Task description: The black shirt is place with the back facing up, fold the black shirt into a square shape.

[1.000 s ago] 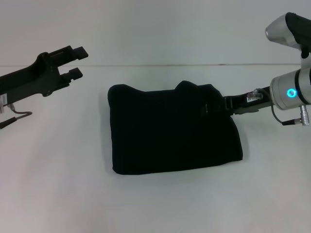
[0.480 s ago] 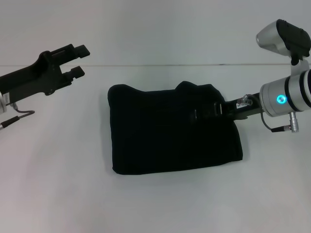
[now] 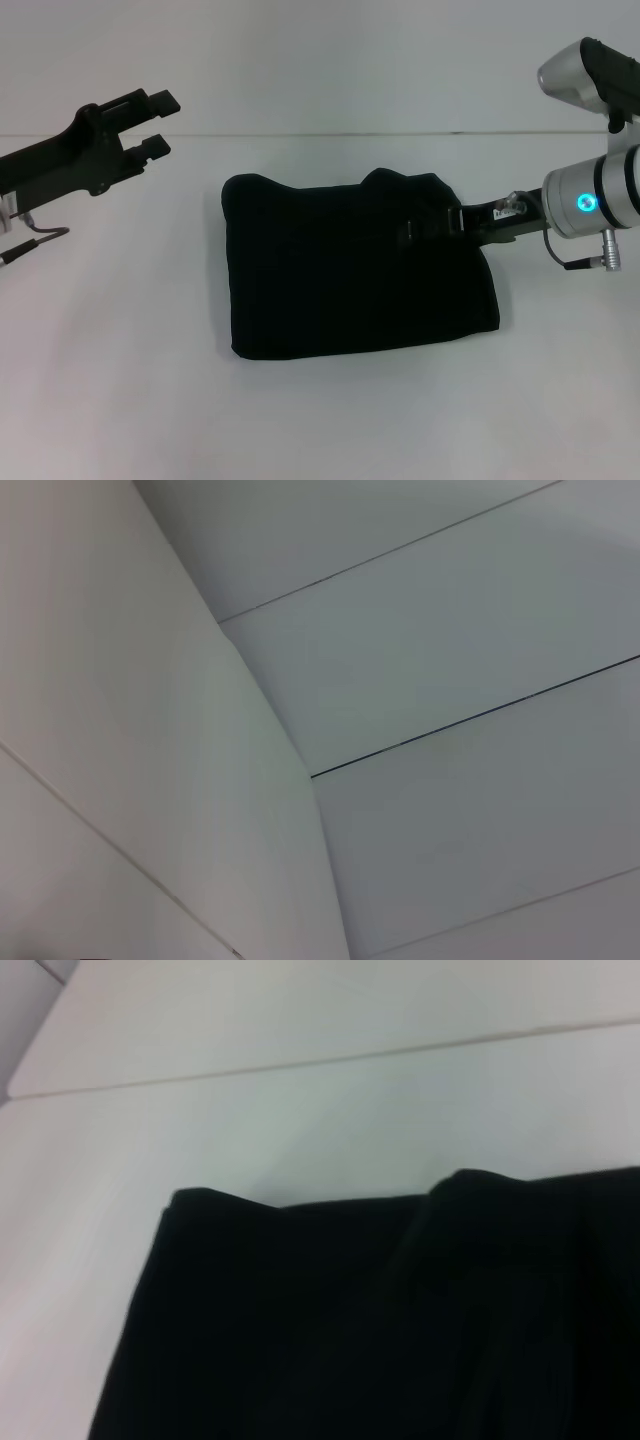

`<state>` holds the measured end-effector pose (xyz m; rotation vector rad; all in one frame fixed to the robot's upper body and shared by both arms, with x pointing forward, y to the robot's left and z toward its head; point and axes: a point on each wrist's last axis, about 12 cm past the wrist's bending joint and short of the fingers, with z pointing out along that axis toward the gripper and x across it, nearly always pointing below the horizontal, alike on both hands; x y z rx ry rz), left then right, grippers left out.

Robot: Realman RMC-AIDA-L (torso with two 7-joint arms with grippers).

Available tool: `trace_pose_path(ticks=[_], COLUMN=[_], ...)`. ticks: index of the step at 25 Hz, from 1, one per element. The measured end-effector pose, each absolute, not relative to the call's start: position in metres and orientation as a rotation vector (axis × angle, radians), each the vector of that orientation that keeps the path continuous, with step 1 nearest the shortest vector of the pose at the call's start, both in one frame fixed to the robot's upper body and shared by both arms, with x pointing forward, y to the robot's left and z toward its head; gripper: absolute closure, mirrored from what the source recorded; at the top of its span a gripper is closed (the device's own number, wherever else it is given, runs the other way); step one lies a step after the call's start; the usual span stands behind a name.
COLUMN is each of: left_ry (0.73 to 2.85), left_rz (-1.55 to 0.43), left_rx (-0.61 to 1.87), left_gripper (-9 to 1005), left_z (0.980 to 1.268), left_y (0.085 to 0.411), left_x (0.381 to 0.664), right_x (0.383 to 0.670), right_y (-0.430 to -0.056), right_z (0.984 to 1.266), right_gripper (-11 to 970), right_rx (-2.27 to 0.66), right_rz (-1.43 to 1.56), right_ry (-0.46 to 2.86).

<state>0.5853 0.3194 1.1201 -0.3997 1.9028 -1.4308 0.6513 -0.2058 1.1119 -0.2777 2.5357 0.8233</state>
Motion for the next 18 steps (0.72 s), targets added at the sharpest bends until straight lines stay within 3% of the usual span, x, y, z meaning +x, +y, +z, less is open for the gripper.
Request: trace_pose_path(ticks=[18], left_ry=[1.904], left_rz=[-1.419], left_rx=[-0.41], left_gripper=[277], left_z=[1.116], left_y=[0.316], left_x=[0.588], right_x=[0.651], right_y=[-0.194], right_z=[1.103], right_gripper=[231], right_rx=[-0.253], right_rz=[0.817], right_ry=[2.529])
